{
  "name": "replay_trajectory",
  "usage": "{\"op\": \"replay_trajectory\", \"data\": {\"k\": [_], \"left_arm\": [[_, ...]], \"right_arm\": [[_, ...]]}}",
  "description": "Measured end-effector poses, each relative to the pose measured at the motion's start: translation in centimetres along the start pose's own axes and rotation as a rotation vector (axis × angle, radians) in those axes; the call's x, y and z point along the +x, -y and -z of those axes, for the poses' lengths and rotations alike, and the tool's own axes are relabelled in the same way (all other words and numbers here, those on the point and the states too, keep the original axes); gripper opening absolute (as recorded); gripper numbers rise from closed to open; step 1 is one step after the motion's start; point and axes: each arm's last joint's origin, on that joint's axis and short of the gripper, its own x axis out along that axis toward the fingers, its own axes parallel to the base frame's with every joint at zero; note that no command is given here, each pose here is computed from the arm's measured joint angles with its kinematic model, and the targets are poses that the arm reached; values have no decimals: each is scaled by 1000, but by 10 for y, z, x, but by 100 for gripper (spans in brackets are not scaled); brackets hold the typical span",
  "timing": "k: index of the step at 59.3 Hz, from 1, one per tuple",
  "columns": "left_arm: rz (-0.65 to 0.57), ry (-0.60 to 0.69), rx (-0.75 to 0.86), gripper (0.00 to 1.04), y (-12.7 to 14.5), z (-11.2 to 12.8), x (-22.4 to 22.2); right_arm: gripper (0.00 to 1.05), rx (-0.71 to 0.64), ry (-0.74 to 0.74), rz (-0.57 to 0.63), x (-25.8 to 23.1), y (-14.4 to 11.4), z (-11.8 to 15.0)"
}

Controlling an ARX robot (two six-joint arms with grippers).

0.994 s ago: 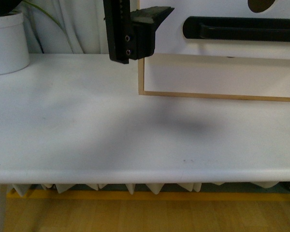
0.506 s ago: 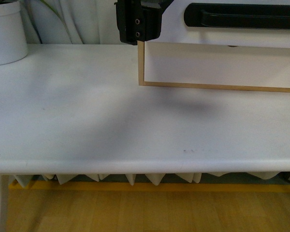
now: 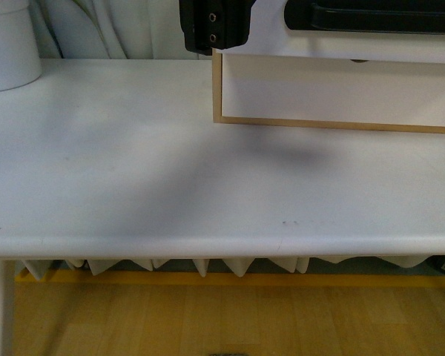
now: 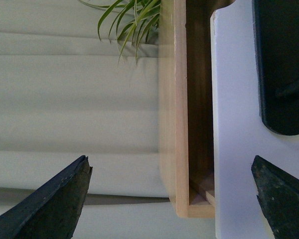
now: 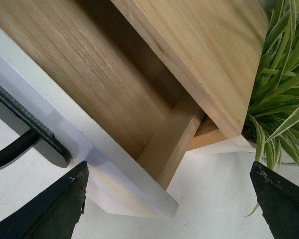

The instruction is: Close drawer sideways

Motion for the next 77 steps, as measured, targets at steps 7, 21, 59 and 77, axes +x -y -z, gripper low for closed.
{"op": "replay_trajectory", "data": {"k": [7, 21, 59, 77], "left_arm": [[4, 0, 2, 98, 1, 0, 1], [4, 0, 11, 98, 3, 2, 11], [-20, -79, 50, 98, 11, 17, 72], [-23, -70, 46, 98, 11, 16, 90]], "right_arm": [[95, 5, 4, 11, 3, 1, 0], [95, 15, 15, 31, 9, 4, 1], [95, 74, 27, 93, 48, 25, 4], [95, 107, 26, 114, 60, 28, 9]]}}
